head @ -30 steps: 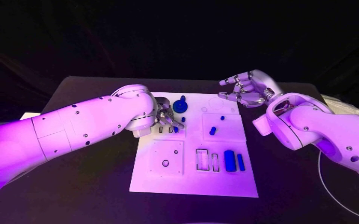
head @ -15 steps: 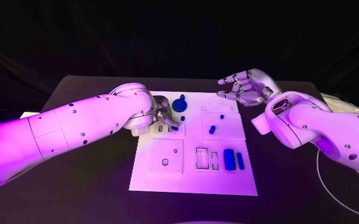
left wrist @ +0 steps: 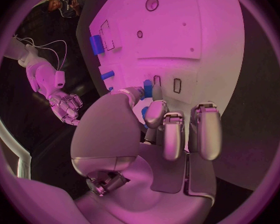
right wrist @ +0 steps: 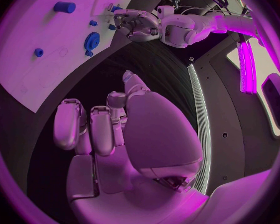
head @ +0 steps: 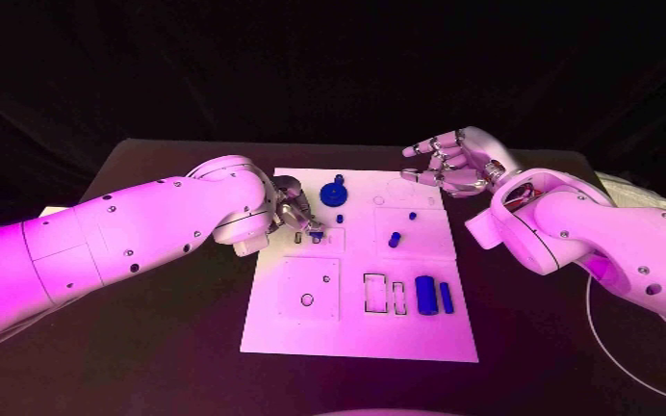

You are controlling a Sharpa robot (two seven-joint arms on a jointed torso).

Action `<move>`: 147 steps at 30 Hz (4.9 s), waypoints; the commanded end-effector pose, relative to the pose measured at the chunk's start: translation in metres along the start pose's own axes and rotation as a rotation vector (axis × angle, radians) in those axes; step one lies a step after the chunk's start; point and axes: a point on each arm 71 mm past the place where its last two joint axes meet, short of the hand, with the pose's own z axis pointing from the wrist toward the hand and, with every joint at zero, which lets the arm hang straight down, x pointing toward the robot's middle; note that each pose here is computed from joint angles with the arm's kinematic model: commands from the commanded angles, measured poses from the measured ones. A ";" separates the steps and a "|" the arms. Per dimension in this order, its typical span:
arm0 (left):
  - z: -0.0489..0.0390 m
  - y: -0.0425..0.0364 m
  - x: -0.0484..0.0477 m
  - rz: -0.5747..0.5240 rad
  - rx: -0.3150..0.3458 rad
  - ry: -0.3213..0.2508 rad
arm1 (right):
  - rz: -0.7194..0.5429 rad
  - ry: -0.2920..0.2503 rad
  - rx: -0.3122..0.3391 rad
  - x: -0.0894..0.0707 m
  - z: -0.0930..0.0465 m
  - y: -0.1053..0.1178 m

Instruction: Assemble the parts on the task board

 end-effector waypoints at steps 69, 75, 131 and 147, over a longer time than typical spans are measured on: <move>0.0073 0.0041 0.0129 0.071 -0.013 -0.039 | 0.032 0.032 -0.020 0.005 0.000 0.002; 0.0067 0.0044 0.0145 0.085 -0.015 -0.022 | 0.032 0.035 -0.019 0.006 0.000 0.002; 0.0105 0.0006 0.0135 0.108 -0.022 -0.015 | 0.032 0.041 -0.014 0.005 0.000 0.000; 0.0127 0.0019 0.0106 0.097 -0.028 -0.028 | 0.032 0.039 -0.012 0.005 0.000 -0.001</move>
